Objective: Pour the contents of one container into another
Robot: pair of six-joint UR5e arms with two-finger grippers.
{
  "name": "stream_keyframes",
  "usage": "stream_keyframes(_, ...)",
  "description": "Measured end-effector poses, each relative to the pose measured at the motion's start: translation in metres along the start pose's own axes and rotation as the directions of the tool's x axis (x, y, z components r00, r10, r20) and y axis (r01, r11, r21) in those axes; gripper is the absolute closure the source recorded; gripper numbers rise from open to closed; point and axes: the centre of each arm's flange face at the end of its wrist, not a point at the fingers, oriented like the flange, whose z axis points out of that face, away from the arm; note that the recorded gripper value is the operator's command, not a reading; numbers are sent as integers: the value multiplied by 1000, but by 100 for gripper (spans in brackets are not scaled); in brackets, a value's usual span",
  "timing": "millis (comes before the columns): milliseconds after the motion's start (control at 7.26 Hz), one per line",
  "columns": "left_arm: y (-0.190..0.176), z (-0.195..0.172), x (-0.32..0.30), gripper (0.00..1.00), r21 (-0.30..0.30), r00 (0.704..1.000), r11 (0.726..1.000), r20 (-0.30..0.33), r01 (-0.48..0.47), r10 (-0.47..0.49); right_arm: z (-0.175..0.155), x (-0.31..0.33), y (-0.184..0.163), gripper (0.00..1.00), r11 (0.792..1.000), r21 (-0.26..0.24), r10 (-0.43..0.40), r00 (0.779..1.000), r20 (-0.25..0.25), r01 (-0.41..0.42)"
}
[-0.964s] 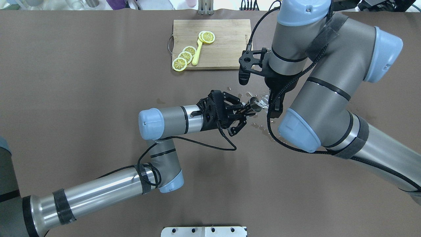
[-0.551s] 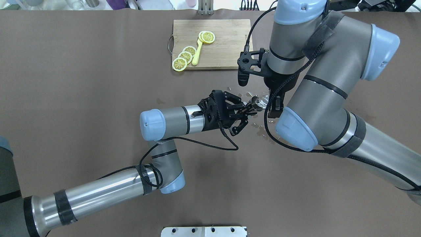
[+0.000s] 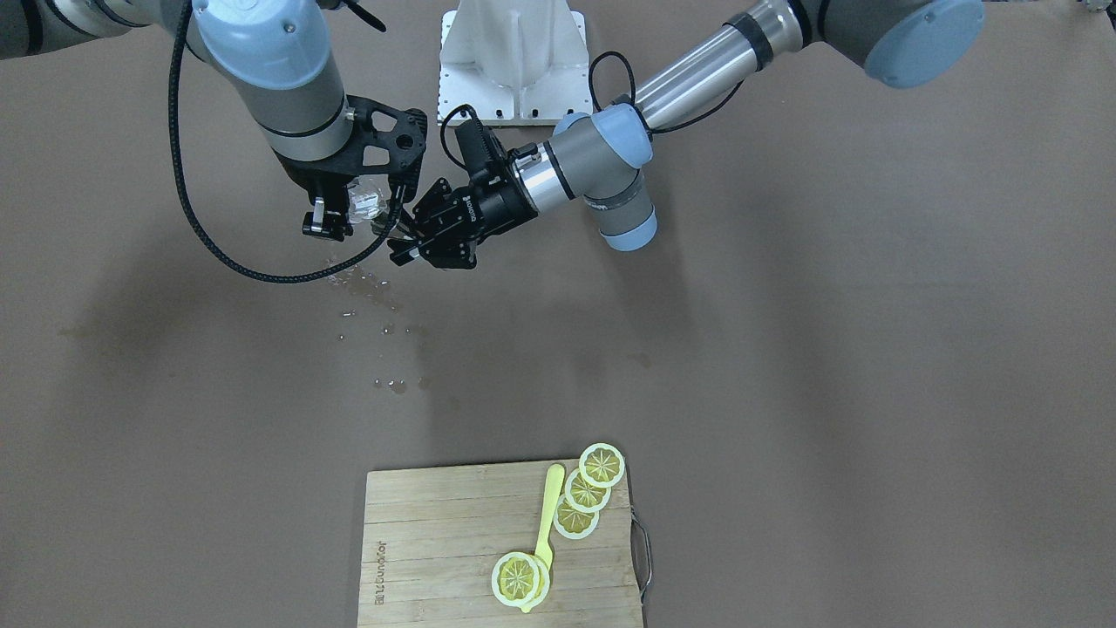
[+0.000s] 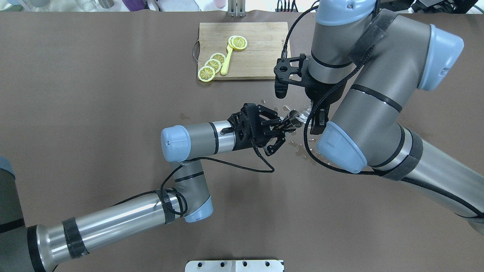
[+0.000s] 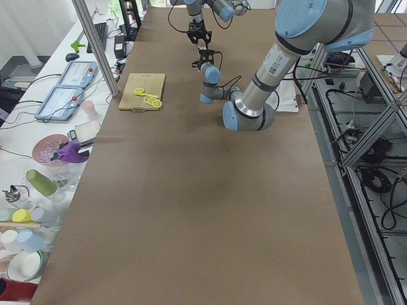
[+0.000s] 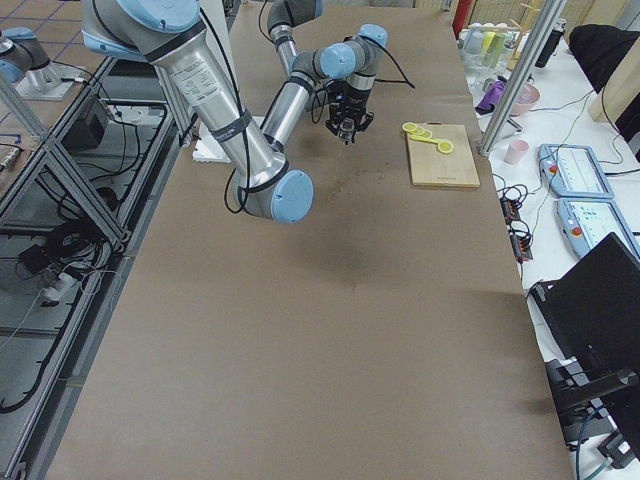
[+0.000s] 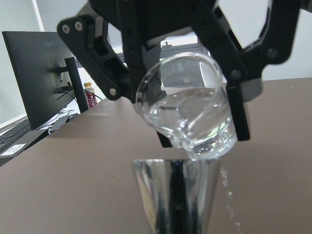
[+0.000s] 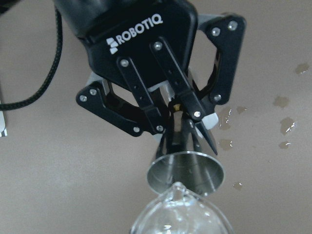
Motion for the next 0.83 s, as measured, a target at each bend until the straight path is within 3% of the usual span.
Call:
stream_keyframes(551, 0, 0, 0, 100, 1, 1000, 1000, 0, 1, -1, -6, -6, 21, 100, 999, 28, 20, 999, -41, -19)
stream_keyframes(826, 0, 0, 0, 100, 0, 1000, 1000, 0, 1, -1, -3, -5, 36, 100, 996, 84, 36, 996, -80, -29)
